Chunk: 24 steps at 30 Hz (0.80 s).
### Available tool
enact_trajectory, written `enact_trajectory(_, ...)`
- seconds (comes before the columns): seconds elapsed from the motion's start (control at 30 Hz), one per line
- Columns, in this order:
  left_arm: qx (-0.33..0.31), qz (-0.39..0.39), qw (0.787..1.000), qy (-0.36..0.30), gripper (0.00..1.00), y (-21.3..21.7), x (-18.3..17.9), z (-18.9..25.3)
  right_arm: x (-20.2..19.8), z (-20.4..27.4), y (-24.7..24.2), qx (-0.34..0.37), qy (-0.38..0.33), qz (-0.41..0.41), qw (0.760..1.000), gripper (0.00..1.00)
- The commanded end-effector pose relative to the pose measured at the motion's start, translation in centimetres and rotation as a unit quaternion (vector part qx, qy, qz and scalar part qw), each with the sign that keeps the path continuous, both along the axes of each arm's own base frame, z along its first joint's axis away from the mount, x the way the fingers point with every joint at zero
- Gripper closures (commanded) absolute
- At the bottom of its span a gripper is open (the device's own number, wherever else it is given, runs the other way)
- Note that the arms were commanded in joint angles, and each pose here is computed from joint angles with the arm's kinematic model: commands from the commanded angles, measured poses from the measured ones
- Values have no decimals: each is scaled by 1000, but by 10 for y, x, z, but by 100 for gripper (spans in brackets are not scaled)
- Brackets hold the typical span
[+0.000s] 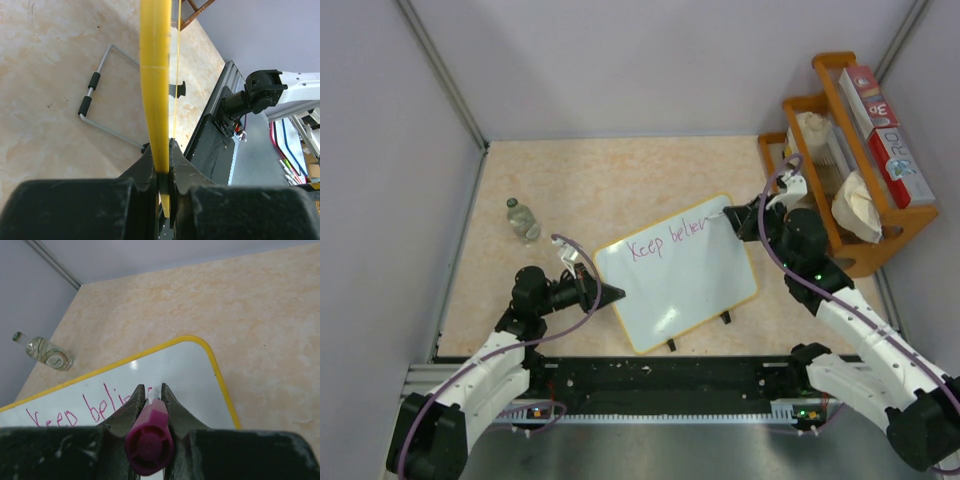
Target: Write a sentence on the whiteboard
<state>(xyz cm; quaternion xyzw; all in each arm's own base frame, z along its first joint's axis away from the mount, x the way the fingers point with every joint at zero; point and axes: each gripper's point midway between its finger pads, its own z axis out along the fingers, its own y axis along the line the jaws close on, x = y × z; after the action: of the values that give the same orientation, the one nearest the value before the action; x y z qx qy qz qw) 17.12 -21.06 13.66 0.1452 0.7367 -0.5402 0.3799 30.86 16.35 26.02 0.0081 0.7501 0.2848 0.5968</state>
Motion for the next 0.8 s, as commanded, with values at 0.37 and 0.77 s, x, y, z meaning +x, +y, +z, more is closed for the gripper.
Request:
enact_trajectory(0.37,40,-29,999,-13,100,3,-13,-28,-8,-18,-12,-9,10,-13,1000,100)
enact_trajectory(0.77,40,-29,999,-13,100,3,-13,-28,-17,57,-13,40,-67,-9,997,100)
